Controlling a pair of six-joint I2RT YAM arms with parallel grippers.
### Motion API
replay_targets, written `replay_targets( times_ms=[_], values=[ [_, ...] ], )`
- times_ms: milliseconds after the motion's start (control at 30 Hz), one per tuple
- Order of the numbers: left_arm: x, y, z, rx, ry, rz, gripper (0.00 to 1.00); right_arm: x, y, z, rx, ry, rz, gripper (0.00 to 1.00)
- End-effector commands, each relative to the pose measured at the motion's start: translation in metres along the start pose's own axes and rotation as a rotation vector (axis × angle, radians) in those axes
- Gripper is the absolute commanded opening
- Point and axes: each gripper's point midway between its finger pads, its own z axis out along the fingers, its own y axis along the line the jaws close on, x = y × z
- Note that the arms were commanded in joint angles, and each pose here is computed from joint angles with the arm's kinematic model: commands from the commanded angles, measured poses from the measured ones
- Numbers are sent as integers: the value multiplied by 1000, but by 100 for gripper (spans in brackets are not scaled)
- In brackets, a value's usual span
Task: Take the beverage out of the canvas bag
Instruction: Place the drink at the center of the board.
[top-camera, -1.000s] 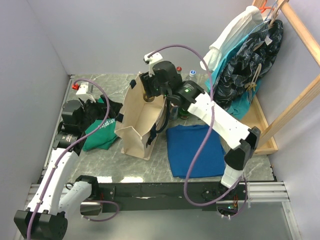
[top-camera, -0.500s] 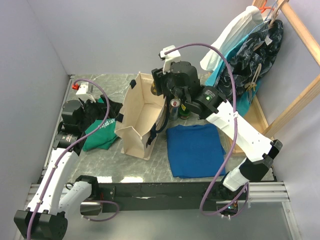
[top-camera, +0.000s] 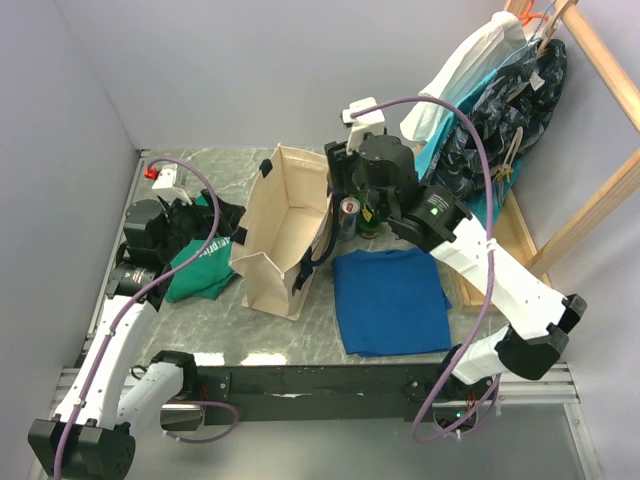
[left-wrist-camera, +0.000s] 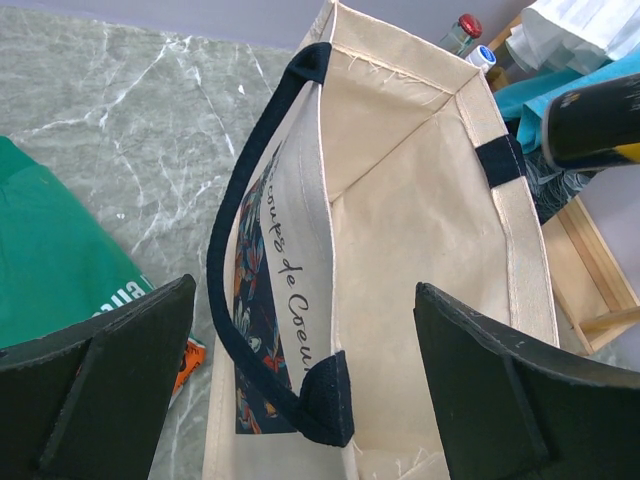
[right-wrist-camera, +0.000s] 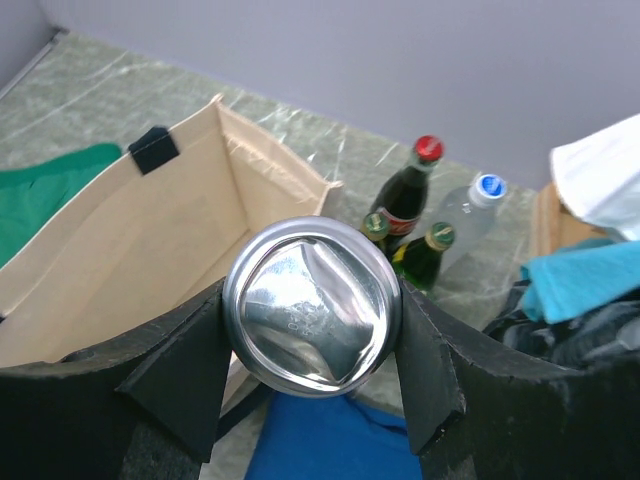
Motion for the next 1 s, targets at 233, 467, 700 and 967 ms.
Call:
replay_targets(
  times_ms=[233,467,700,967],
  values=[
    [-8,-2,-1,-5,-36,20,96,-42,-61,-11,247,-156,89,0],
    [-8,-1,-2,-12,-37,23,96,-24,-99,0,324,-125,147,0],
    [-5,-1,0,-11,-28,20,96,0,-122,15,377,-77,144,0],
    [-5,1,0,-18,-30,23,96,33,-141,39,441,-25,170,0]
  ],
)
